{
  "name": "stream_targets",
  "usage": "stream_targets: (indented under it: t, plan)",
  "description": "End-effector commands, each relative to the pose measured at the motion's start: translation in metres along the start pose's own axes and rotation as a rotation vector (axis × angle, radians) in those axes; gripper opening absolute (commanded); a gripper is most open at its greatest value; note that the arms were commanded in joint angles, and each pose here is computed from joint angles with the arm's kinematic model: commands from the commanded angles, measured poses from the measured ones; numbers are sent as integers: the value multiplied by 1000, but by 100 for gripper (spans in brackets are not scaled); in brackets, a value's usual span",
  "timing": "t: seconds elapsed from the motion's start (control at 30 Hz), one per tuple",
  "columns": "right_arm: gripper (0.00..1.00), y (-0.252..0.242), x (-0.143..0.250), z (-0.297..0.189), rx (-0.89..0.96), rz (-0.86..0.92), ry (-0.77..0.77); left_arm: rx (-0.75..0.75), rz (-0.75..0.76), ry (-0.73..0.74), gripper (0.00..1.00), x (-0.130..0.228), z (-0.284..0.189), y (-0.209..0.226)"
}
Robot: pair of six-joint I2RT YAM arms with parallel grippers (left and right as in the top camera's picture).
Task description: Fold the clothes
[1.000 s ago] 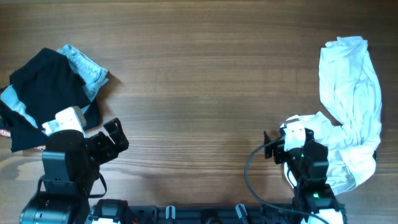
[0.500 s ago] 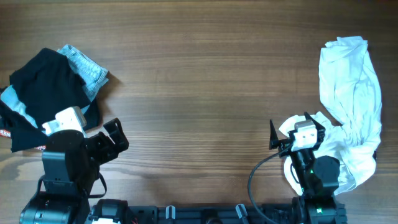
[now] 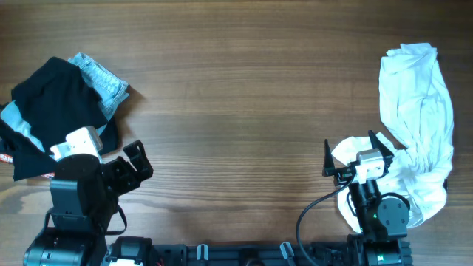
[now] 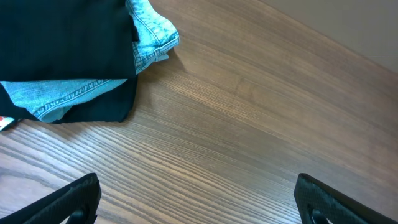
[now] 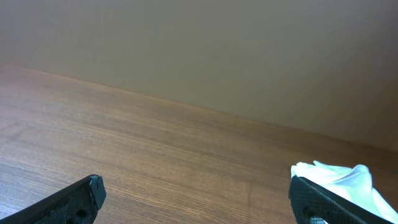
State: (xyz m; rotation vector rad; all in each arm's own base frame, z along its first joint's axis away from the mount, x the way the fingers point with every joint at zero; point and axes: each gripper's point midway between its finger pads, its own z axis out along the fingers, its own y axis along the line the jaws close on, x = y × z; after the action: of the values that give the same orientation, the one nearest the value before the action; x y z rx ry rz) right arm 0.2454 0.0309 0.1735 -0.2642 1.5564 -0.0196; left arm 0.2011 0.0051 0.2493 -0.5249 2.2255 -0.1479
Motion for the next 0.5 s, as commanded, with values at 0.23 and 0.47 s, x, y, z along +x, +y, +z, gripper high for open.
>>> stream_targets:
  t: [0.23, 0.47]
  plan:
    - [100, -2, -2, -1, 14, -3, -10, -12, -6, -5, 100, 0, 1, 2]
    - [100, -2, -2, -1, 14, -3, -10, -62, -16, -32, 100, 0, -7, 19]
